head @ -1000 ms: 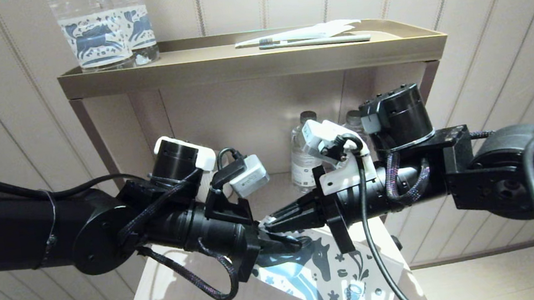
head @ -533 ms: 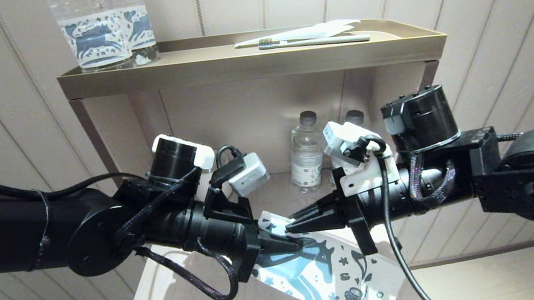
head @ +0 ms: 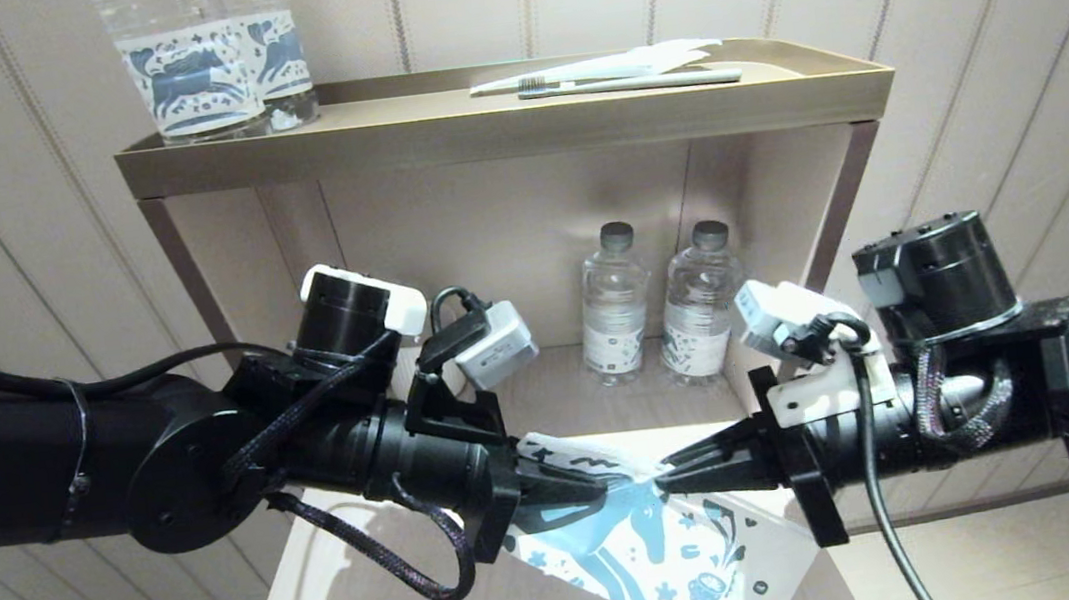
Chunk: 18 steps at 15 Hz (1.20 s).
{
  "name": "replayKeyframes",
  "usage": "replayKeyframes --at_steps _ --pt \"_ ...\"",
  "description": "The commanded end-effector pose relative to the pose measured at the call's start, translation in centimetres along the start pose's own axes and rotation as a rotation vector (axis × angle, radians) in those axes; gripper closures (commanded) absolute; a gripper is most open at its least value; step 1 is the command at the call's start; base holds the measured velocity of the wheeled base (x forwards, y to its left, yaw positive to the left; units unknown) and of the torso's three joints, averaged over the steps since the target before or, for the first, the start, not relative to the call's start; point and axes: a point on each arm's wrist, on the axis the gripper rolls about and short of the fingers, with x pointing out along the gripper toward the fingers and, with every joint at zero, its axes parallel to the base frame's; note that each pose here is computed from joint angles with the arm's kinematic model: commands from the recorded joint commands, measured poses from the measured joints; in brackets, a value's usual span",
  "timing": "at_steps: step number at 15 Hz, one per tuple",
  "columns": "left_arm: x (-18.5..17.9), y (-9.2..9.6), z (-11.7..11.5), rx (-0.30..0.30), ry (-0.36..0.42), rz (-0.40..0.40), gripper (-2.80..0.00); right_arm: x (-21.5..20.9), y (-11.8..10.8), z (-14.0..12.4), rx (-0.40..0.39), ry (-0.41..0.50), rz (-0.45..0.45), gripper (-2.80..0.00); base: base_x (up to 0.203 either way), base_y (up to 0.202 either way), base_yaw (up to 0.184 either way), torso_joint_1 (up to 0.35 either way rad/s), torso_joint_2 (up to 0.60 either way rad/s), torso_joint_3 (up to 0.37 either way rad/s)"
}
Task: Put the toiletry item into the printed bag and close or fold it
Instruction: Close the strorage bag and place it on the desk
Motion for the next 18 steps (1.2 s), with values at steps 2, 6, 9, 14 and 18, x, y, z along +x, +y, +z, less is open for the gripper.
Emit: replayKeyframes --at_steps 2,6,9,14,18 --pt "-0.1 -0.1 0.1 0.006 -0.005 -0.004 0.0 -2.6 0.6 -2.0 0.029 0.014 -0.061 0.0 0.0 0.0 0.0 0.0 0.0 0.0" --pt "-0.2 -0.2 0.2 0.009 -0.008 -0.003 0.0 -5.7 2.9 -5.5 0.105 0.043 -0.135 0.0 0.0 0.0 0.0 0.0 0.0 0.0" --pt "-0.1 -0.1 0.2 0.007 -0.007 -0.002 0.0 -6.8 3.4 -6.4 0.123 0.042 -0.175 0.0 0.0 0.0 0.0 0.0 0.0 0.0" --pt "0.0 0.0 0.1 0.004 -0.003 -0.004 0.0 -6.7 3.6 -6.6 0.123 0.047 -0.167 0.0 0.0 0.0 0.0 0.0 0.0 0.0" --pt "-0.2 -0.2 0.2 0.007 -0.006 -0.001 0.0 -6.6 3.6 -6.4 0.114 0.039 -0.165 -2.8 0.0 0.0 0.0 0.0 0.0 0.0"
